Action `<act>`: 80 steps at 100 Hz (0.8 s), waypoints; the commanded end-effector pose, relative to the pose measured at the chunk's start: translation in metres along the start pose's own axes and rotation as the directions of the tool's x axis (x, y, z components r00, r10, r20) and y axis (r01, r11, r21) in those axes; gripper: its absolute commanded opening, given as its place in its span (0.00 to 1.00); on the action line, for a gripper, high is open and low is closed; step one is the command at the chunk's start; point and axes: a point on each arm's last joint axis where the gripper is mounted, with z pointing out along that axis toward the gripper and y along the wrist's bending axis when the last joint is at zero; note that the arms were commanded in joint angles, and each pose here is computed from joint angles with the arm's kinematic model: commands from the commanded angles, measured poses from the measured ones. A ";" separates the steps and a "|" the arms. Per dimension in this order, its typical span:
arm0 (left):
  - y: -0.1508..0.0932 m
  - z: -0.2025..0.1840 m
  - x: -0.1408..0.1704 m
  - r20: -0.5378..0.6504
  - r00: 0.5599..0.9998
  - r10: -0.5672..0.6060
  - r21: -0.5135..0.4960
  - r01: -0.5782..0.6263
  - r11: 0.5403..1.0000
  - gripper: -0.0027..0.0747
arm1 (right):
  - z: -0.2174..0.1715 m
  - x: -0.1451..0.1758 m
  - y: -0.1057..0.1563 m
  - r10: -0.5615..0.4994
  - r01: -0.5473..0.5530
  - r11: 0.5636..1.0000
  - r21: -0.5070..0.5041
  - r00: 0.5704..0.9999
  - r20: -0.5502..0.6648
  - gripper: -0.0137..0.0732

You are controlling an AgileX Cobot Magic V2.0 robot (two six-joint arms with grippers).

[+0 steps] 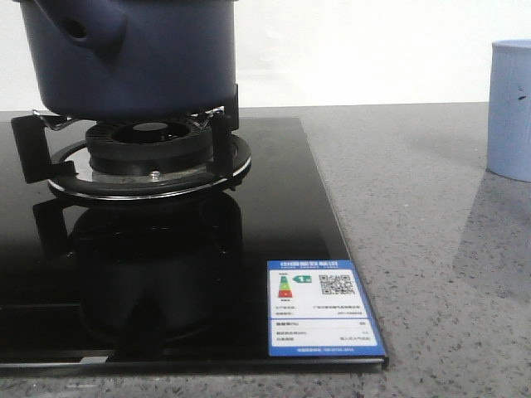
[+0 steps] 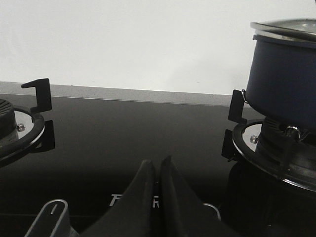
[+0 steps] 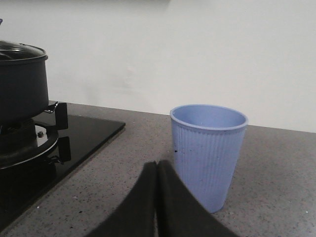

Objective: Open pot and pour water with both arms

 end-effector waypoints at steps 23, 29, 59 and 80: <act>0.001 -0.002 -0.004 0.090 0.996 -0.019 -0.005 0.019 1.000 0.01 | 0.012 -0.016 -0.010 0.031 -0.037 0.998 0.054 0.994 0.106 0.09; 0.001 -0.002 -0.004 0.090 0.996 -0.019 -0.005 0.019 1.000 0.01 | 0.014 -0.014 -0.015 0.072 -0.082 0.992 0.097 0.993 0.095 0.09; 0.001 -0.002 -0.004 0.090 0.996 -0.019 -0.005 0.019 1.000 0.01 | 0.012 0.004 -0.019 0.009 0.005 0.992 0.126 0.993 -0.114 0.09; 0.001 -0.002 -0.004 0.090 0.996 -0.019 -0.005 0.019 1.000 0.01 | -0.002 0.017 -0.020 0.012 0.011 0.983 0.181 0.992 -0.124 0.09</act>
